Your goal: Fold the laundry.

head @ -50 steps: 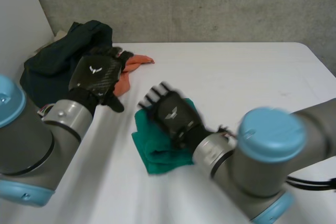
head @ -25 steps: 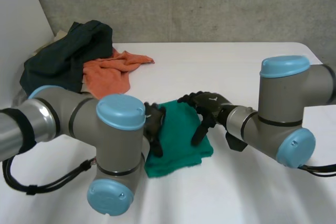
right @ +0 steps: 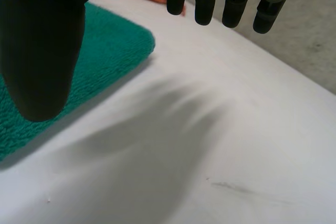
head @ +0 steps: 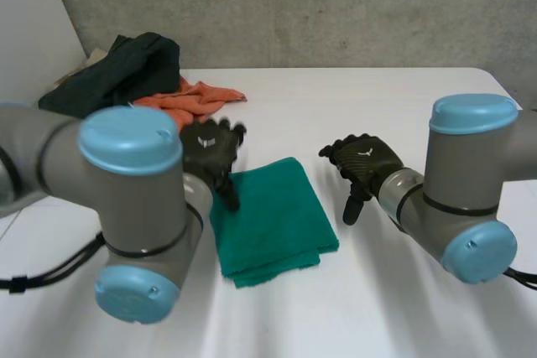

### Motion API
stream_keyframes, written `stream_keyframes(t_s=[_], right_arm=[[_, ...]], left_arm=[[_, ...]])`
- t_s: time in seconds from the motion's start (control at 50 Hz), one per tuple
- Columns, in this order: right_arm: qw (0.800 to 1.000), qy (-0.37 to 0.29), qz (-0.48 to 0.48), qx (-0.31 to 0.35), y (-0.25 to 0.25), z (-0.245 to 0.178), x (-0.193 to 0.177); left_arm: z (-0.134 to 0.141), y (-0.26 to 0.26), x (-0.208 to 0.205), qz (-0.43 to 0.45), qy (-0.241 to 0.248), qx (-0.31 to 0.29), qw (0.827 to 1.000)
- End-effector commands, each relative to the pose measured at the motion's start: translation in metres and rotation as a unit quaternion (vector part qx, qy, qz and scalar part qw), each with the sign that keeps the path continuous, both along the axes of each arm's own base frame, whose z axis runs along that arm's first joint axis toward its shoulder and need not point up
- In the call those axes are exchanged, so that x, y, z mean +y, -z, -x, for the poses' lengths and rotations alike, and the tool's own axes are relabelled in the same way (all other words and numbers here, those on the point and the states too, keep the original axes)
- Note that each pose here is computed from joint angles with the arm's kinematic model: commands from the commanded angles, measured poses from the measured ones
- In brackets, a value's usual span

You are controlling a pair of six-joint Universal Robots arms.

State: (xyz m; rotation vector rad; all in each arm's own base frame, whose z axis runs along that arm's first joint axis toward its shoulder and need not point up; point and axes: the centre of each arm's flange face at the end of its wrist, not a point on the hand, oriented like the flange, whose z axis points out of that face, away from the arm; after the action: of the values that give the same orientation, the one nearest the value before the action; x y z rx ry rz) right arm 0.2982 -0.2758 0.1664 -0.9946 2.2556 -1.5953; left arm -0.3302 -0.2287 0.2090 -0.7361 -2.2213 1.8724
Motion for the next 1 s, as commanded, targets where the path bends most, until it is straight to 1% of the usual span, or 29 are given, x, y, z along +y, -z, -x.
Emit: stream_keyframes(t_s=[0.02, 0.08, 0.1, 0.16, 0.18, 0.24, 0.38, 0.48, 0.56, 0.66, 0.7, 0.8, 0.88, 0.9, 0.94, 0.96, 1.0], right_arm=[[0.995, 0.038, -0.072, -0.058, 0.013, 0.015, 0.033], [0.989, 0.039, -0.118, -0.082, 0.024, 0.017, 0.046], [0.987, 0.035, -0.127, -0.089, 0.026, 0.016, 0.049], [0.981, 0.025, -0.15, -0.119, 0.032, 0.014, 0.053], [0.981, 0.022, -0.149, -0.125, 0.032, 0.013, 0.053], [0.98, 0.016, -0.14, -0.142, 0.034, 0.009, 0.053], [0.981, -0.01, -0.136, -0.14, 0.049, -0.007, 0.061], [0.982, -0.021, -0.112, -0.149, 0.051, -0.017, 0.057], [0.983, -0.023, -0.11, -0.146, 0.056, -0.02, 0.052], [0.985, -0.017, -0.098, -0.142, 0.057, -0.022, 0.045], [0.986, -0.005, -0.09, -0.139, 0.055, -0.019, 0.039], [0.99, 0.006, -0.072, -0.124, 0.053, -0.015, 0.037], [0.992, 0.029, -0.054, -0.114, 0.052, -0.001, 0.019], [0.992, 0.048, -0.04, -0.114, 0.049, 0.01, 0.005], [0.991, 0.063, -0.018, -0.118, 0.041, 0.02, -0.011], [0.989, 0.079, 0.006, -0.122, 0.033, 0.031, -0.026], [0.987, 0.095, 0.026, -0.127, 0.028, 0.041, -0.043]], left_arm=[[0.016, -0.054, -0.004, 0.05, 0.139, 0.068, 0.987], [0.022, -0.057, 0.0, 0.044, 0.204, 0.075, 0.975], [0.026, -0.058, 0.006, 0.034, 0.249, 0.079, 0.965], [0.031, -0.059, 0.017, 0.018, 0.312, 0.082, 0.946], [0.033, -0.06, 0.021, 0.008, 0.343, 0.084, 0.936], [0.035, -0.059, 0.025, -0.01, 0.371, 0.085, 0.925], [0.037, -0.053, 0.026, -0.02, 0.366, 0.081, 0.927], [0.037, -0.051, 0.027, -0.023, 0.366, 0.08, 0.927], [0.037, -0.049, 0.027, -0.025, 0.365, 0.079, 0.927], [0.036, -0.048, 0.026, -0.027, 0.364, 0.079, 0.928], [0.036, -0.049, 0.026, -0.027, 0.364, 0.08, 0.928], [0.036, -0.051, 0.026, -0.023, 0.363, 0.081, 0.928], [0.036, -0.057, 0.026, -0.015, 0.365, 0.083, 0.927], [0.036, -0.059, 0.026, -0.012, 0.364, 0.084, 0.928], [0.037, -0.061, 0.026, -0.008, 0.365, 0.085, 0.927], [0.037, -0.063, 0.026, -0.005, 0.365, 0.086, 0.927], [0.037, -0.067, 0.026, 0.0, 0.365, 0.088, 0.927]])
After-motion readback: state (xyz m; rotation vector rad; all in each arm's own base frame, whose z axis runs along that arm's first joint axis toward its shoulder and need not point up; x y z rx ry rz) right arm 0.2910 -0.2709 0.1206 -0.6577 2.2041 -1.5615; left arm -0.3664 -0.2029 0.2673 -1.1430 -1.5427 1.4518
